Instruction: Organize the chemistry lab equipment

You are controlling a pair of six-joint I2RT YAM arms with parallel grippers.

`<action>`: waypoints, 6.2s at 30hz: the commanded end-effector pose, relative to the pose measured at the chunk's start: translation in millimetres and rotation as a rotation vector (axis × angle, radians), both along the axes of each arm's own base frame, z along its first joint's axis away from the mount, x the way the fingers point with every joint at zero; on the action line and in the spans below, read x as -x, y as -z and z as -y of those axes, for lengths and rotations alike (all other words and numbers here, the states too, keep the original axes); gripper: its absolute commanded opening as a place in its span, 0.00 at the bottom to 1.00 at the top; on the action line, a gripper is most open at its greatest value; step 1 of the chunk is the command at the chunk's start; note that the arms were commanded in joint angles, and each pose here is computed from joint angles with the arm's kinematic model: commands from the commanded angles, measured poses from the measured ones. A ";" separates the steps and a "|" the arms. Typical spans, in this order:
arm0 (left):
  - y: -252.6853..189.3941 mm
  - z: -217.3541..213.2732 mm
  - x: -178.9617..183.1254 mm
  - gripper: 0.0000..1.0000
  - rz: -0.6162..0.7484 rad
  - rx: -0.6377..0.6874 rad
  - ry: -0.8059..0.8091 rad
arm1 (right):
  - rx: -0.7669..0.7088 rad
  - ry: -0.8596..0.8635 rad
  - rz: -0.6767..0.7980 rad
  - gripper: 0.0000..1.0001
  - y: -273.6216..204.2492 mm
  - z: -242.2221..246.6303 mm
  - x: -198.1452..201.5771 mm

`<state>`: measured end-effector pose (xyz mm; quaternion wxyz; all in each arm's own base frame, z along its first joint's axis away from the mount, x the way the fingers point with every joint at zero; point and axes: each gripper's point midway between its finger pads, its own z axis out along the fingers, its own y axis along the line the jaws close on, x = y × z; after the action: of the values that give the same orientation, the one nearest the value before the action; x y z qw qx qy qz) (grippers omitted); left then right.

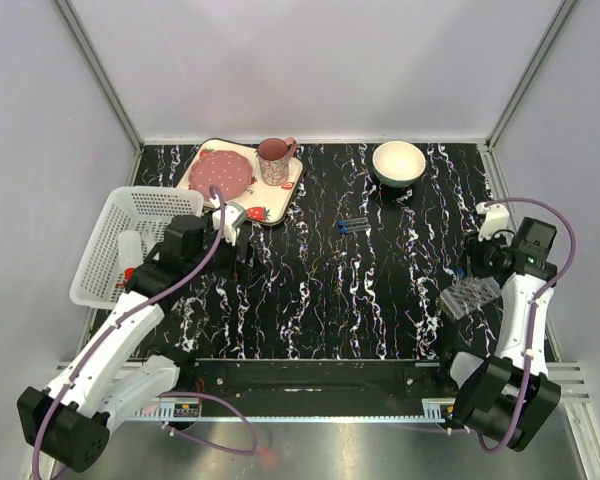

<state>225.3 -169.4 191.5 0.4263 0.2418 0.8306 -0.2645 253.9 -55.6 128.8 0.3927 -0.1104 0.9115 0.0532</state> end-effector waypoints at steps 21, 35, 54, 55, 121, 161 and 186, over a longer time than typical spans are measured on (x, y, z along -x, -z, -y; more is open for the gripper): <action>40.1 130.9 -59.7 0.91 -0.262 -0.133 0.190 | -0.560 -0.293 0.131 0.45 -86.6 -88.4 -12.4; 69.8 212.4 -173.5 0.53 -0.306 -0.184 0.237 | -0.562 -0.338 0.190 0.47 -102.6 -98.0 -3.1; 74.4 191.1 -232.9 0.43 -0.288 -0.060 0.003 | -0.632 -0.394 0.153 0.48 -99.7 -105.7 -3.5; 23.0 191.7 -237.5 0.48 -0.162 0.016 0.003 | -0.628 -0.418 0.135 0.48 -94.9 -107.3 -7.1; -33.1 -66.3 -55.6 0.99 0.167 0.020 -0.326 | 0.287 -1.200 -0.263 0.36 112.3 -239.5 -217.9; -88.4 177.8 -54.5 0.84 -0.127 0.794 0.026 | -0.931 -0.463 -0.028 0.07 -126.7 -259.9 -60.0; -57.8 240.5 -73.3 0.59 -0.158 0.647 -0.068 | -0.991 -0.372 0.002 0.08 -131.8 -248.7 -54.7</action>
<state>287.1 -405.8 234.7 0.3984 0.0498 0.7489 -0.5272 307.0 193.9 245.5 0.3535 -0.0634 0.7558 0.5475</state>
